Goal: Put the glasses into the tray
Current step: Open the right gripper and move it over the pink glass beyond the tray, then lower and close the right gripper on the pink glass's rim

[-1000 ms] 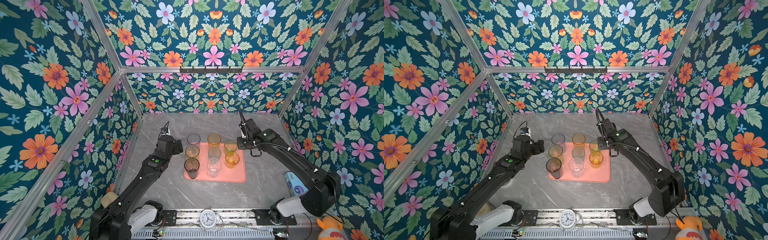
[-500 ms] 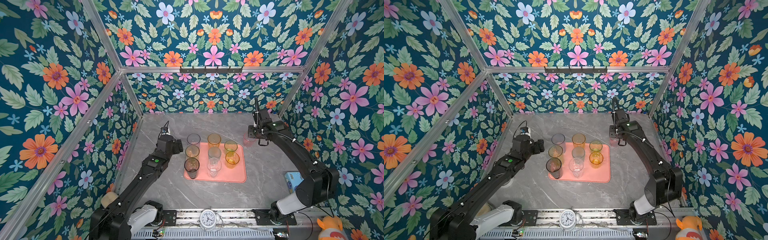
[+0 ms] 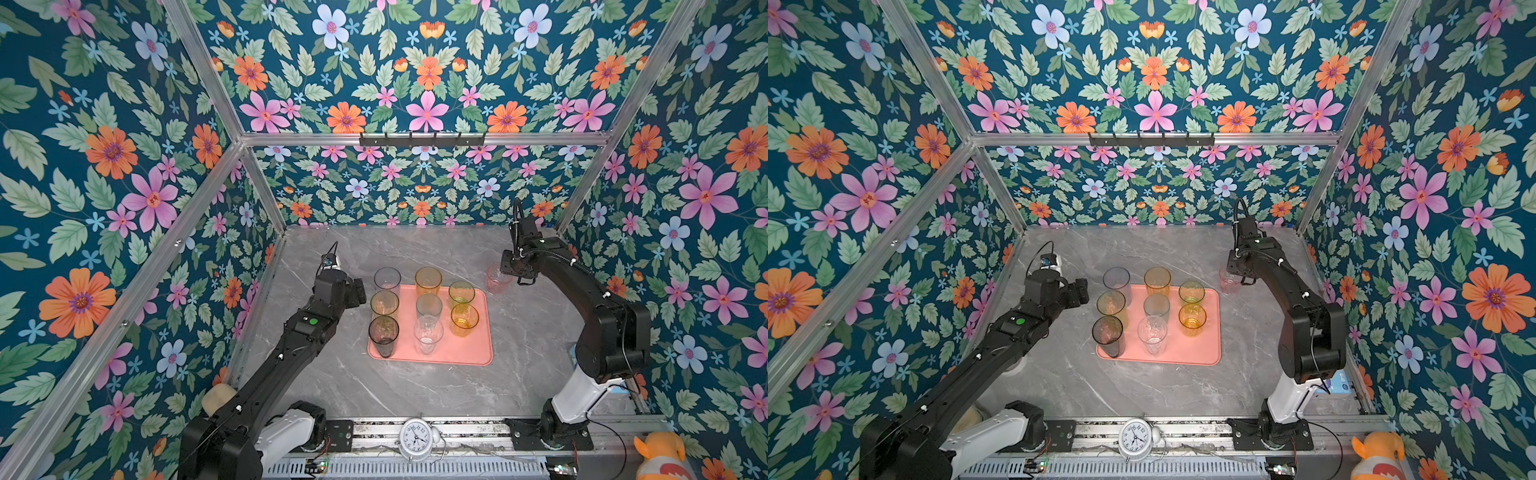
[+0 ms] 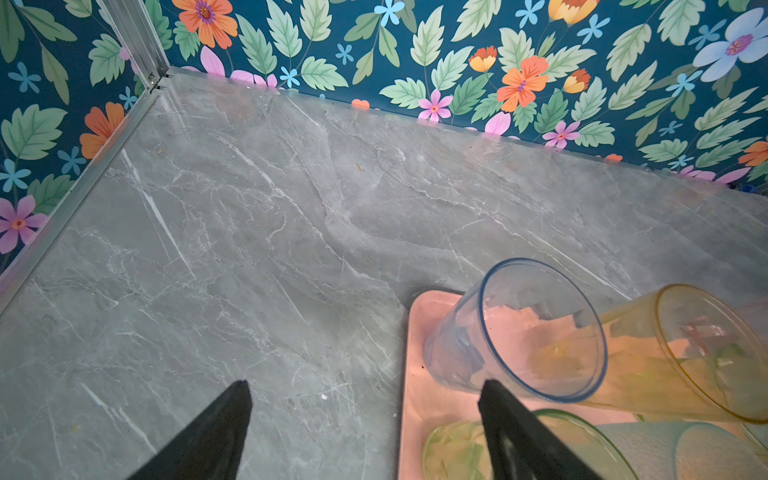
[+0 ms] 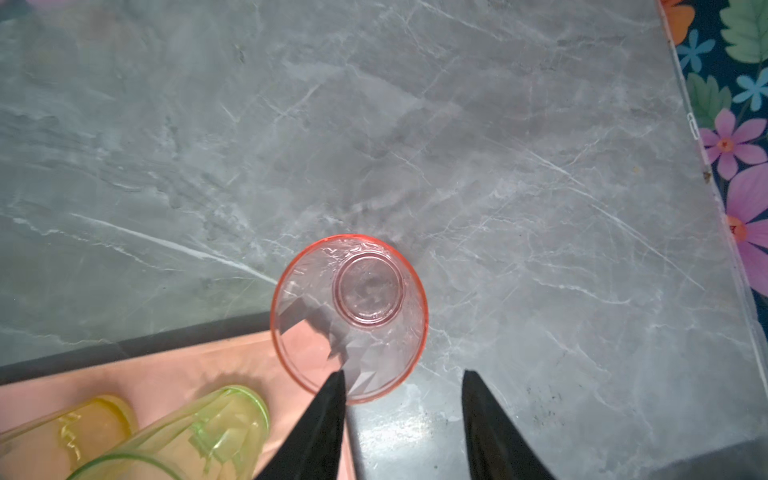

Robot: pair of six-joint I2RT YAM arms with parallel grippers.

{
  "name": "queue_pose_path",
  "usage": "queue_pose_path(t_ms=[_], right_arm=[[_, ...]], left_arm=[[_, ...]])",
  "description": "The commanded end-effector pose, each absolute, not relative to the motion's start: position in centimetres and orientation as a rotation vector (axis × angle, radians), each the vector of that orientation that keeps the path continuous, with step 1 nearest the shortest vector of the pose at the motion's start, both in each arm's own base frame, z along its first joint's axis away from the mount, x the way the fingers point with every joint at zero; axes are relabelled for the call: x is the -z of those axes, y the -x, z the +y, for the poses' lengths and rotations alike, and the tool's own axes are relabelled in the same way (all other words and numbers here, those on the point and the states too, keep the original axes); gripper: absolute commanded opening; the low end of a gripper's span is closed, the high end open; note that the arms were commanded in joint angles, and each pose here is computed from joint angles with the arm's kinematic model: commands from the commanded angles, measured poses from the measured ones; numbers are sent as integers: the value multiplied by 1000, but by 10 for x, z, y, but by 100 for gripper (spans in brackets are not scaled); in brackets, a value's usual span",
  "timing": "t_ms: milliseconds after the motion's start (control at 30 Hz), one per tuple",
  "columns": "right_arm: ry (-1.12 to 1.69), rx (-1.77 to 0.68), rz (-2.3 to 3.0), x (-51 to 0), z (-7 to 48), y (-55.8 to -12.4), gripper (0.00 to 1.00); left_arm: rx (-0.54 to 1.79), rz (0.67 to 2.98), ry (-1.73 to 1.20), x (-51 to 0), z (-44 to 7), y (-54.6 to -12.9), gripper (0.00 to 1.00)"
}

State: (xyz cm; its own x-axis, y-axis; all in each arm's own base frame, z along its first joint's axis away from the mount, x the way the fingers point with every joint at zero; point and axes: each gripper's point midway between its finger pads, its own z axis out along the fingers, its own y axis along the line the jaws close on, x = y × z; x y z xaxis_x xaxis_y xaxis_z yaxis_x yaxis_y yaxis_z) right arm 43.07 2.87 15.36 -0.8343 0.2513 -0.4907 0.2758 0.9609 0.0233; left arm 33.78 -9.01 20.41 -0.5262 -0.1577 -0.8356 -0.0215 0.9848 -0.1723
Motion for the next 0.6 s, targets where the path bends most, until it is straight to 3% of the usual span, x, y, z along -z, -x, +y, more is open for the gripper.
queue_pose_path(t_ms=[0,567], right_arm=[[-425,33,2613,-146,28,-434,47],[-485,30,2651,-105,17,-442,48]], left_arm=[[157,2121,123,-206,-88,-337,89],[156,2122,130,-205,-87,-335,88]])
